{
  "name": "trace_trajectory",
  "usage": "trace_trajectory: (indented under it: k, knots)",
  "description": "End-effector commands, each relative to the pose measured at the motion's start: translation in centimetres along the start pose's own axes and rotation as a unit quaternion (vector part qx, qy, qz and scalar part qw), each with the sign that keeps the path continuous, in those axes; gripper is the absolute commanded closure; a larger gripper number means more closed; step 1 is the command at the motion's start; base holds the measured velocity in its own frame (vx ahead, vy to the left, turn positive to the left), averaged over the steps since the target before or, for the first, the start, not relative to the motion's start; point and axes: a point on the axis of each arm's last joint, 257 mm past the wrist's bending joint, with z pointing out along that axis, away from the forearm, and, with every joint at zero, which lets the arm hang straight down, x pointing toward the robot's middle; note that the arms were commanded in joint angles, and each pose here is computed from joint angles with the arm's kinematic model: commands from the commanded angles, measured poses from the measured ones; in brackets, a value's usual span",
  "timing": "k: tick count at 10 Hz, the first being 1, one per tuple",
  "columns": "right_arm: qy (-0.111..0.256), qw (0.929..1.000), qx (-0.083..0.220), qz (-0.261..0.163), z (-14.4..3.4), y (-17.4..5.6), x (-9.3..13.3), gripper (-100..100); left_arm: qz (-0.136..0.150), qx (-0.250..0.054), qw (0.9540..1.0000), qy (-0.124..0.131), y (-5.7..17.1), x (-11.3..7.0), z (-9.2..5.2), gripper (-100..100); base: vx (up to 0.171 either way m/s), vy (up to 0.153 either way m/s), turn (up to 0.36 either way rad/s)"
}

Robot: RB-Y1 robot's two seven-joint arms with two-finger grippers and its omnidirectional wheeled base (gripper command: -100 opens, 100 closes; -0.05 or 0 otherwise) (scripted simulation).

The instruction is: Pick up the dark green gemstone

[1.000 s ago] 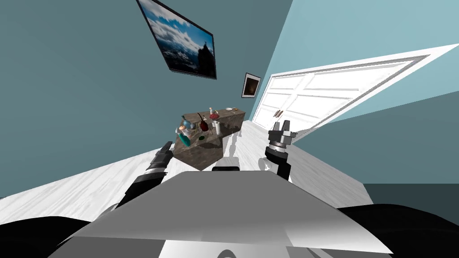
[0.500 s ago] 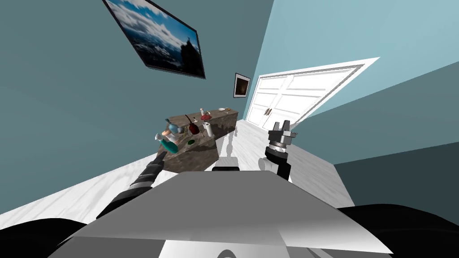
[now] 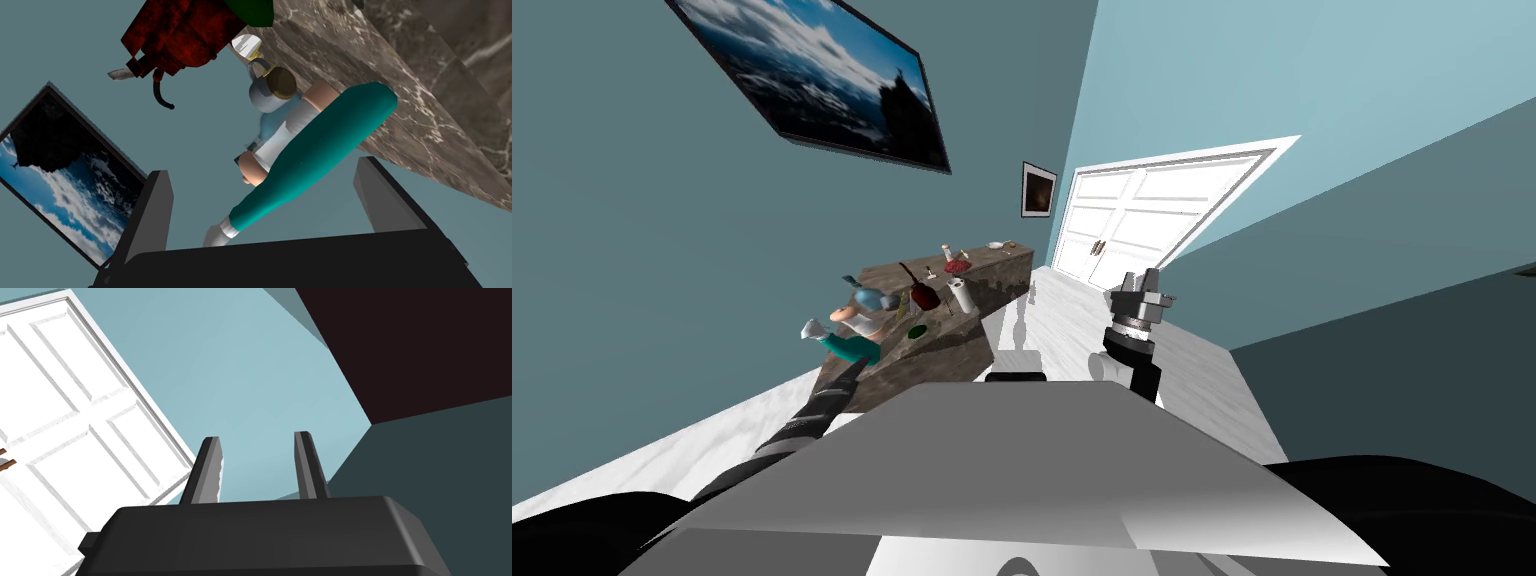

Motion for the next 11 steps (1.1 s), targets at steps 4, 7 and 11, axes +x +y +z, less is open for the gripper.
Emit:
trace_trajectory:
  k: [4, 7, 11]
  knots:
    - [0.0, 1.0, 0.0, 0.0, 0.0, 0.0, 0.0, 0, 0.046, -0.083, 0.9945, 0.044, 6.2, -1.4, -3.5, -100, 0.15, -0.035, -0.185]
    - [0.0, 1.0, 0.0, 0.0, 0.0, 0.0, 0.0, 0, 0.071, -0.131, 0.9862, 0.072, 9.5, -2.2, -5.9, -100, 0.172, -0.006, -0.146]
    - [0.0, 1.0, 0.0, 0.0, 0.0, 0.0, 0.0, 0, 0.093, -0.169, 0.9763, 0.099, 12.0, -3.0, -7.9, -100, 0.104, -0.006, -0.082]
